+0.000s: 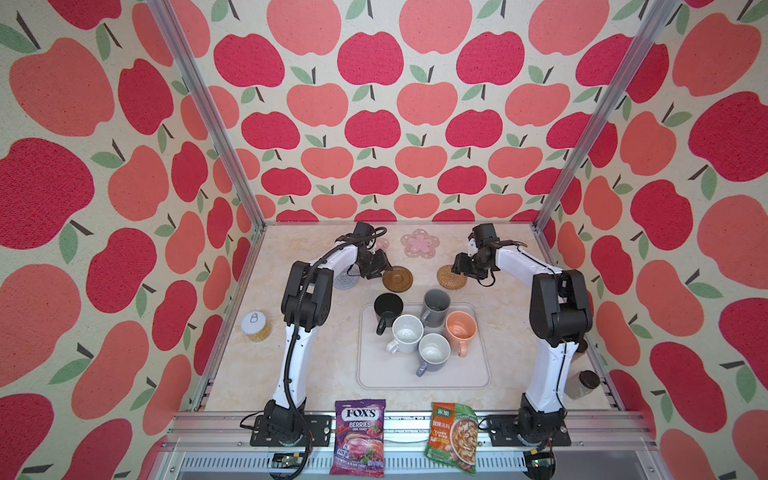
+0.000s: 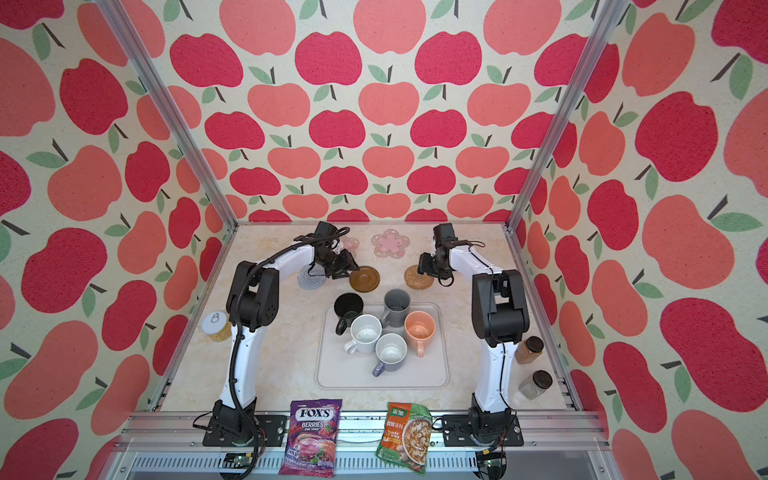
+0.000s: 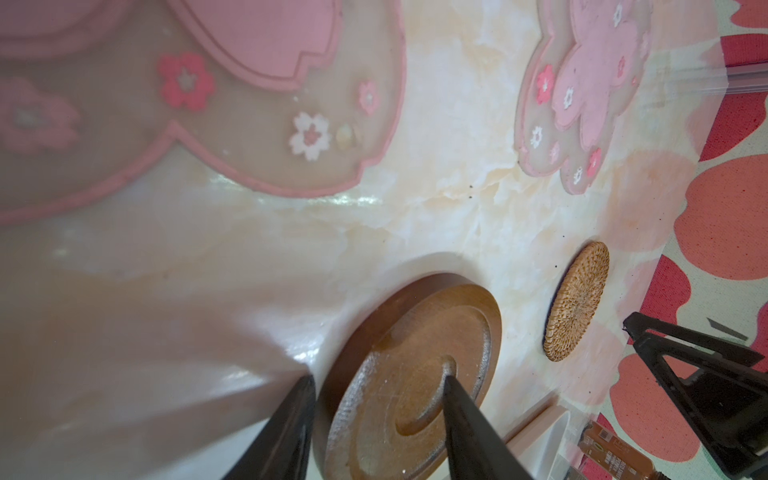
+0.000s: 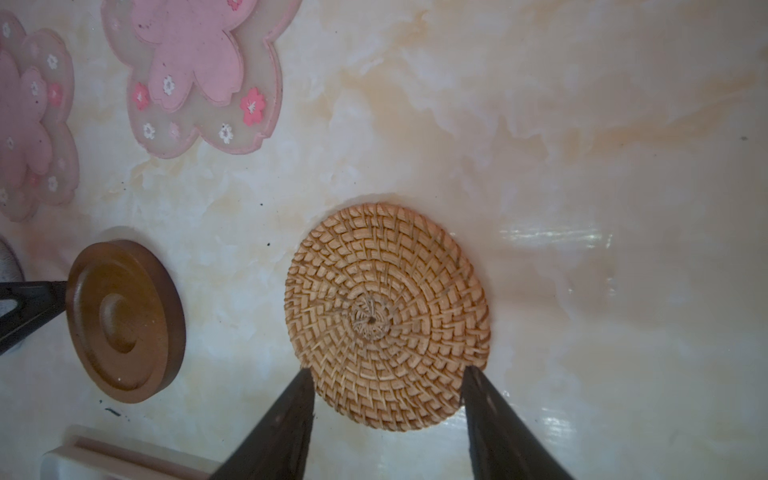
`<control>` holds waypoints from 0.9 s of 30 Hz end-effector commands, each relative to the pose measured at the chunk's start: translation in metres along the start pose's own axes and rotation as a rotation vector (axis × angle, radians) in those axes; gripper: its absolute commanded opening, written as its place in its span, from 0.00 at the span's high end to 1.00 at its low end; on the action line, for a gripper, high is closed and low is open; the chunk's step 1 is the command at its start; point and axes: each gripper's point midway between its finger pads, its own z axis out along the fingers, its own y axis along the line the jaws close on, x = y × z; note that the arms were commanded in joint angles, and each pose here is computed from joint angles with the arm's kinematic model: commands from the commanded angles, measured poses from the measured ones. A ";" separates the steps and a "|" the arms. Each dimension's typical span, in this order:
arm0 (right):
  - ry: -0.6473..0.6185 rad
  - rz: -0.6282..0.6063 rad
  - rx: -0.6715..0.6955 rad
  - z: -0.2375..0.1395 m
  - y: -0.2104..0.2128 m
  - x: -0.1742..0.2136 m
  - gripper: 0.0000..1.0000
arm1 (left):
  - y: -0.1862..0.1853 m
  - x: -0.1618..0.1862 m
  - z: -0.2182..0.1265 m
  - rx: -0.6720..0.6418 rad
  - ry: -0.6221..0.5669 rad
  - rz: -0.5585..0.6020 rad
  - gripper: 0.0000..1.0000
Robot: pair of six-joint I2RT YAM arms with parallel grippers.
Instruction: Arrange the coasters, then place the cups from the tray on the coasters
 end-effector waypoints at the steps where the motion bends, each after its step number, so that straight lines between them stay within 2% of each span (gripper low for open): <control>1: -0.012 0.010 -0.022 0.000 0.004 -0.008 0.40 | 0.002 -0.003 -0.005 -0.011 -0.006 -0.018 0.48; 11: -0.024 0.010 -0.014 -0.007 0.004 -0.011 0.40 | 0.010 -0.032 -0.059 -0.033 -0.099 -0.013 0.46; 18: -0.033 0.015 -0.010 -0.011 0.005 -0.014 0.40 | 0.021 -0.026 -0.103 -0.084 -0.108 0.033 0.43; 27: -0.040 0.033 -0.011 -0.019 0.008 -0.014 0.40 | 0.057 -0.021 -0.119 -0.181 -0.127 -0.021 0.43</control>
